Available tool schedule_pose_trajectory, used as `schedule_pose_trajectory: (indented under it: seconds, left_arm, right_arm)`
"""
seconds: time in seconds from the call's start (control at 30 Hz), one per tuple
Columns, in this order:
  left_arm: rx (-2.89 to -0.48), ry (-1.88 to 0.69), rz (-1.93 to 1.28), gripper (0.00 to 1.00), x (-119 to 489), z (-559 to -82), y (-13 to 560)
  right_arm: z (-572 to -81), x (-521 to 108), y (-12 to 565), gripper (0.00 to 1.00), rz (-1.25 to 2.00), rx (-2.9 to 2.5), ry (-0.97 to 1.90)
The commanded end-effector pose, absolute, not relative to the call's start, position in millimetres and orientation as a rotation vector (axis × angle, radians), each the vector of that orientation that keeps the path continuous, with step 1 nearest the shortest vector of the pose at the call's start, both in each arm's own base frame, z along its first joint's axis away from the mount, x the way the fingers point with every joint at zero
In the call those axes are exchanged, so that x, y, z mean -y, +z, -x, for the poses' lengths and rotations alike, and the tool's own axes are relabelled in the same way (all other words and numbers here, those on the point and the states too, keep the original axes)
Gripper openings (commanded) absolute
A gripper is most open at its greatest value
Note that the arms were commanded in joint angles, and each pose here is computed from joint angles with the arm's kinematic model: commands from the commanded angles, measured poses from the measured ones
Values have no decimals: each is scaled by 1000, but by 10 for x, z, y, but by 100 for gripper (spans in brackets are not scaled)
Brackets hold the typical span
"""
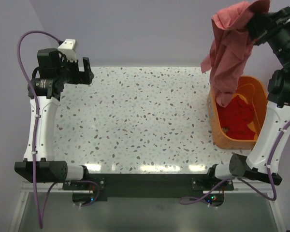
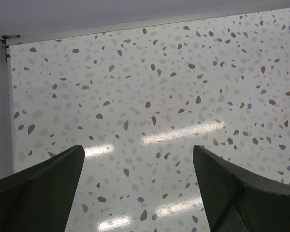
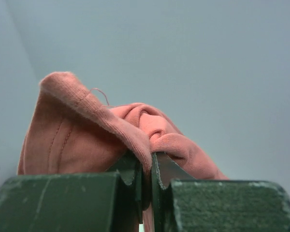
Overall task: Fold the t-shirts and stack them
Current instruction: Move the tshirt to the center of the board
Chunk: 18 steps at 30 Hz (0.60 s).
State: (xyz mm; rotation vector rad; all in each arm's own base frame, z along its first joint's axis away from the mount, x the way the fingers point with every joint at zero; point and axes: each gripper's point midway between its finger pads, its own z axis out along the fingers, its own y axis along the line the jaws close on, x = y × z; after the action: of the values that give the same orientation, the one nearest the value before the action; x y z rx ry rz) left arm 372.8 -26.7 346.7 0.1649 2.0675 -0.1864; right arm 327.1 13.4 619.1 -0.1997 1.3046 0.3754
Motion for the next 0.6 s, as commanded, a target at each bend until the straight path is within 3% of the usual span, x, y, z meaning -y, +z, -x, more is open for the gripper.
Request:
schedule_pose_trajectory:
  seconds: [0.0,0.17,0.33,0.4,0.43,0.47,0.5,0.57]
  left_arm:
    - [-1915,-187,-43,100,180,-3752,3948]
    - [-1833,-254,-2,100,207,-3737,4173]
    - [-1741,-301,-20,100,241,-3707,4444]
    - [-1750,-307,-44,100,263,-3699,4435]
    - [-1757,-295,-62,100,242,-3694,4410]
    - [-1779,-294,-73,100,242,-3680,4344]
    - [-1800,-298,-78,100,241,-3672,4257]
    - [-1848,-304,-116,100,234,-3629,4061]
  right_arm:
    - [-2907,-804,7067,0,351,-964,646]
    - [-2908,-1562,7183,0,426,-907,886]
    - [-3180,-2211,6783,0,479,-1027,1026]
    - [-3290,-2506,6251,44,534,-1177,1069]
    - [-3310,-2581,6026,92,557,-1237,1075]
    - [-3320,-2684,5763,99,610,-1288,1063]
    - [-3428,-2772,5176,99,636,-1457,1071]
    - [-3493,-2757,4627,99,742,-1572,942]
